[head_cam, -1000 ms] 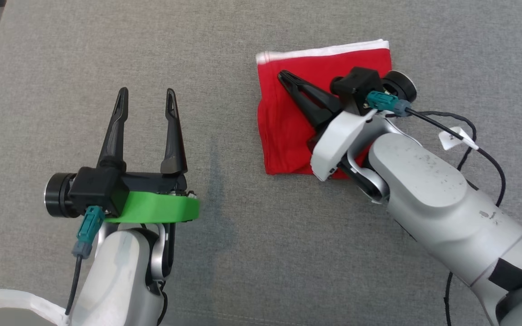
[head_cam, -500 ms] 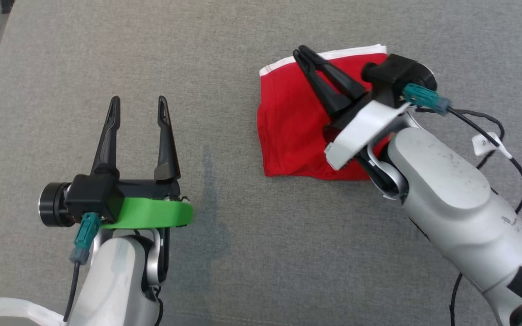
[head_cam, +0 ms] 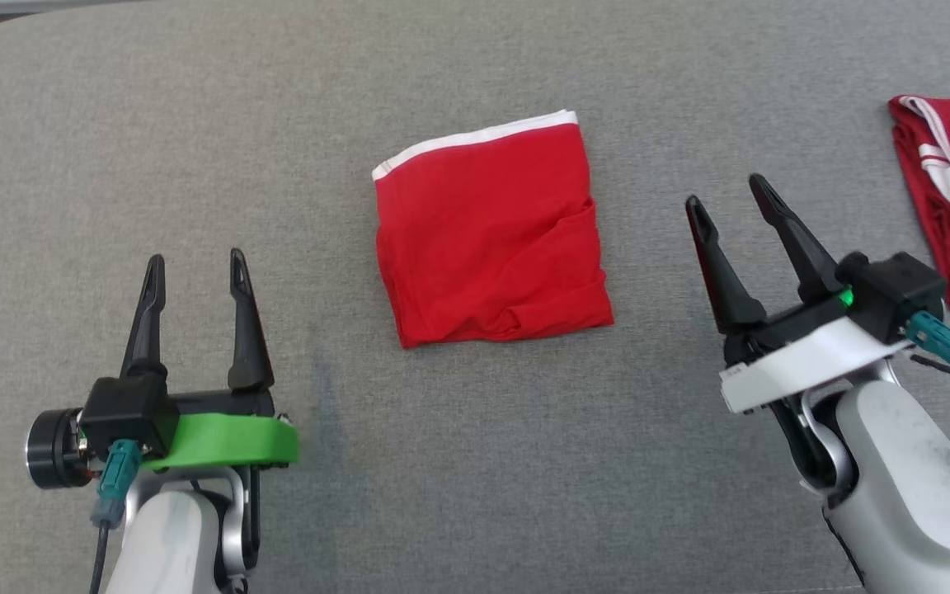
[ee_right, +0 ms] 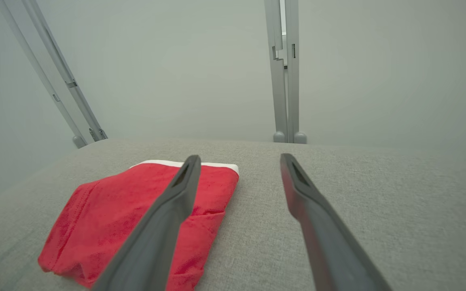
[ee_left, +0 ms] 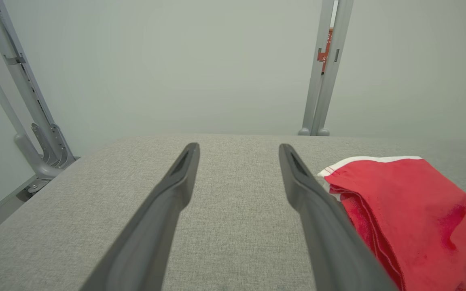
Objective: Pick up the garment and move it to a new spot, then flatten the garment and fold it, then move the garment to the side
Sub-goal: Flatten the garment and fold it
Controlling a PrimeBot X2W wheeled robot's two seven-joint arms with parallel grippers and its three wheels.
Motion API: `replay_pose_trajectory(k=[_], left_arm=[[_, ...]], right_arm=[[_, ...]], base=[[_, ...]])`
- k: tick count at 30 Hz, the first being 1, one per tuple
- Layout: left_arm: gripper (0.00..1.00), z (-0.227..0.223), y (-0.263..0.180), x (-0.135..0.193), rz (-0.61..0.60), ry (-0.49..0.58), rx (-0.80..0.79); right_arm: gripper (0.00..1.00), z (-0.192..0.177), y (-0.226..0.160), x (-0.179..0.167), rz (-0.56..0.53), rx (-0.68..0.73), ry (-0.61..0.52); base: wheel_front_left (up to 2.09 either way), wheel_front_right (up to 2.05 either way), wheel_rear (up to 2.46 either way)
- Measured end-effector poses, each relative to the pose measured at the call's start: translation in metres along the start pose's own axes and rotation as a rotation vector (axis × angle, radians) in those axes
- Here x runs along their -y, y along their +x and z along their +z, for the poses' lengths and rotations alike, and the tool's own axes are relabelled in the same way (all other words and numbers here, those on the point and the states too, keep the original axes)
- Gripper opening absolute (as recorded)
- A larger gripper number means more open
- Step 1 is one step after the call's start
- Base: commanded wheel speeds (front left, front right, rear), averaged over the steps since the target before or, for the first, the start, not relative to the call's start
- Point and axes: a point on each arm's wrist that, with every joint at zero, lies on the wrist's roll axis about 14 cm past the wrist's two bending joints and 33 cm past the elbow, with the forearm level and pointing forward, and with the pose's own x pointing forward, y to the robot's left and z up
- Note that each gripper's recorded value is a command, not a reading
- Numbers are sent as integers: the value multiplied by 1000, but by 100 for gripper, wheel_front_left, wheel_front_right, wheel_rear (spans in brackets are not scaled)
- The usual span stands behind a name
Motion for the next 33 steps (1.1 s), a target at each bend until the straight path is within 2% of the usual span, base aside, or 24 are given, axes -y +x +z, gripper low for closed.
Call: replay_pose_trajectory(k=[7, 18, 25, 33], left_arm=[[100, 0, -22, 4, -28, 20, -31], [100, 9, -64, 11, -65, 14, -56], [100, 17, -79, 11, -64, 1, -42], [100, 15, -80, 6, -53, 3, -47]], right_arm=[[100, 18, -59, 28, -145, 4, -42], [100, 43, -120, 21, -234, -2, -71], [100, 64, -142, 14, -255, 30, -95], [100, 74, -147, 12, -265, 48, -102]], base=[[0, 0, 0], [0, 0, 0], [0, 0, 0], [0, 0, 0]])
